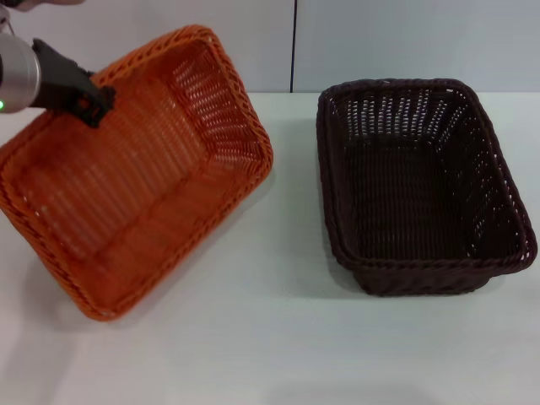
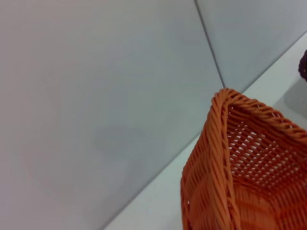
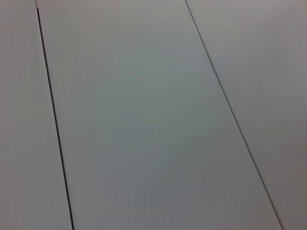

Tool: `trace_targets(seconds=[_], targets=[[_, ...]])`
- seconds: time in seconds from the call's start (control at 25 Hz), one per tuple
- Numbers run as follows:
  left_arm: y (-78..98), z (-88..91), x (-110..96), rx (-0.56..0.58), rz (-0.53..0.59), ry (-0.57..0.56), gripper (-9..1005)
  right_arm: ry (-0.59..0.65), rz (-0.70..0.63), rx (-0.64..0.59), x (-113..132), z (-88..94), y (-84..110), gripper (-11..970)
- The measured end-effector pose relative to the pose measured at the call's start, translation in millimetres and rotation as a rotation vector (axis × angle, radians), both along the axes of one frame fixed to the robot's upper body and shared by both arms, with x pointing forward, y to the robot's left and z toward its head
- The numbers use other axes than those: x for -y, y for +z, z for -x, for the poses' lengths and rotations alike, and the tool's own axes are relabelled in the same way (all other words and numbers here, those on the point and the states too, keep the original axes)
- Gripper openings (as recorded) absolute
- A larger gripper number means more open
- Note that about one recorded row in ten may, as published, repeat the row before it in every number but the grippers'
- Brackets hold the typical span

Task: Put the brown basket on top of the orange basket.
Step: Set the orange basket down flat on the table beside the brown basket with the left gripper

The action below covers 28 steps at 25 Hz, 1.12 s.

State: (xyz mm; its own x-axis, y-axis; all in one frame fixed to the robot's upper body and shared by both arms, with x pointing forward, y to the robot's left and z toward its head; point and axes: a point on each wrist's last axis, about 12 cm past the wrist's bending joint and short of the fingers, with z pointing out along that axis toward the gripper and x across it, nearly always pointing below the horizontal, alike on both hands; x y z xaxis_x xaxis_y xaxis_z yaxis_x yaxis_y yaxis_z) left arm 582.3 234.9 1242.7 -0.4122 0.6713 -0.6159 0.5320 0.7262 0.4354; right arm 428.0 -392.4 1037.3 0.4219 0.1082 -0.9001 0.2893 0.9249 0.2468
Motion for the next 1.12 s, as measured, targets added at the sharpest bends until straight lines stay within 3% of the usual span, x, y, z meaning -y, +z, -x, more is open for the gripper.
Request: trace_targets(seconds=[0.16,0.36,0.72,1.12], targets=[[13.8,6.1,2.1,0.041,-0.049,-0.052,180,0.003,-0.005,0.004,-1.0,-0.1,-0.1,830],[16.4,8.3,2.1,0.047,-0.089,-0.091,179,0.004,-0.006,0.009,-1.9,-0.3,0.3,830],[32.0,13.0,4.5,-0.001,-0.208,-0.375,176,0.009,-0.006,0.016,-2.9,-1.7,1.2,829],[41.7,21.8,16.6,-0.044,-0.259,-0.522,170,0.01,-0.009,0.012,-3.1,-2.8,0.9,830]])
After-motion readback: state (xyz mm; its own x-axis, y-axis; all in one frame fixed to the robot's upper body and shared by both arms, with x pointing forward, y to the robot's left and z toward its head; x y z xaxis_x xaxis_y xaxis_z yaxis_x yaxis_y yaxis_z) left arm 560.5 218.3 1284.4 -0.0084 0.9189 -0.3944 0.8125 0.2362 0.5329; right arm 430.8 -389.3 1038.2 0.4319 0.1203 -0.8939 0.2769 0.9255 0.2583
